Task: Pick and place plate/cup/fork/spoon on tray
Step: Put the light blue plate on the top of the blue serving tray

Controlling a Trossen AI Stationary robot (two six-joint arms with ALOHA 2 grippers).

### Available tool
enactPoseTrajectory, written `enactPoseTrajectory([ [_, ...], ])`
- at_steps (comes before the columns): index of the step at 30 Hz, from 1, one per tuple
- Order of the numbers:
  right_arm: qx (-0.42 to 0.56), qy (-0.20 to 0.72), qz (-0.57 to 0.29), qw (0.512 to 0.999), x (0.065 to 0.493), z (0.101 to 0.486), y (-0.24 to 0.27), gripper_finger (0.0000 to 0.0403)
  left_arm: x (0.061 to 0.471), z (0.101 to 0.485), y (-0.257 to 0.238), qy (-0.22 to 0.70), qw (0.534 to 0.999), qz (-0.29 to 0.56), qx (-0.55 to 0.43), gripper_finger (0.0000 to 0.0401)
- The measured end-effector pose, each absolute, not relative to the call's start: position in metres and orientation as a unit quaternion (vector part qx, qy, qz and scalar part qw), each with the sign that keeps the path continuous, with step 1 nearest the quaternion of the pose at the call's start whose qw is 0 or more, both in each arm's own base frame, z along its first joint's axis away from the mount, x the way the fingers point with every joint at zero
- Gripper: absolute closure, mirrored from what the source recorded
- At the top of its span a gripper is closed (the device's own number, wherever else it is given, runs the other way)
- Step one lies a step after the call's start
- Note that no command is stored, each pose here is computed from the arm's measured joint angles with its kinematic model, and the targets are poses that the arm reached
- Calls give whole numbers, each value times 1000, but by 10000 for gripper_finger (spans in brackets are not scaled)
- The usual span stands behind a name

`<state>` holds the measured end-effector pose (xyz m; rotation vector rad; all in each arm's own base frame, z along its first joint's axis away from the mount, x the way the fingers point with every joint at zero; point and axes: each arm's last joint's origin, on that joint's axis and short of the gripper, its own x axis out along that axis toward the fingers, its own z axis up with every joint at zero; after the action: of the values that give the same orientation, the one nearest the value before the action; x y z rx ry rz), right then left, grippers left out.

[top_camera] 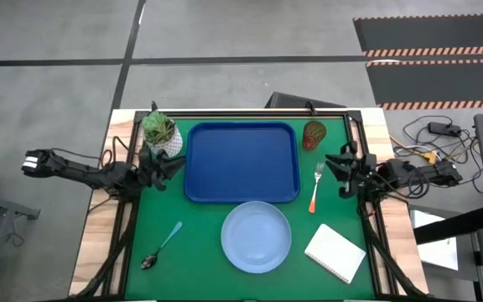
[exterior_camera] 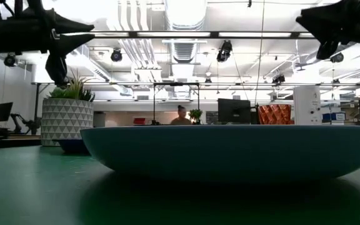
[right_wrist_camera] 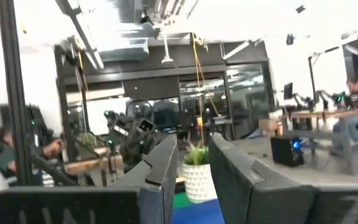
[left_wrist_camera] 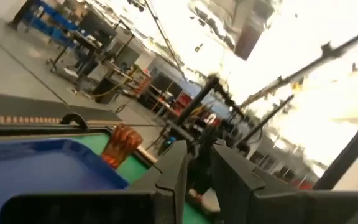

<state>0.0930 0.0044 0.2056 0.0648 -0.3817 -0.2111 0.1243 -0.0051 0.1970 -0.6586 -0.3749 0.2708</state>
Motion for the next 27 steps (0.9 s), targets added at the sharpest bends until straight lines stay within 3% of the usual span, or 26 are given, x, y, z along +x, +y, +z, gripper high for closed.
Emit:
enactPoseTrajectory([
  [11, -56, -234, -125, 963, 80, 250, 3, 321, 178, 250, -20, -157, 918, 98, -351, 347],
  [19, -87, -229, -135, 960, 76, 260, 2, 321, 244, 280, -62, 1, 909, 100, -405, 359],
  [22, -105, -234, -141, 956, 74, 266, 2, 321, 261, 273, -82, 110, 879, 138, -444, 380],
  [27, -111, -244, -145, 952, 71, 273, 1, 321, 276, 248, -108, 283, 769, 233, -524, 398],
])
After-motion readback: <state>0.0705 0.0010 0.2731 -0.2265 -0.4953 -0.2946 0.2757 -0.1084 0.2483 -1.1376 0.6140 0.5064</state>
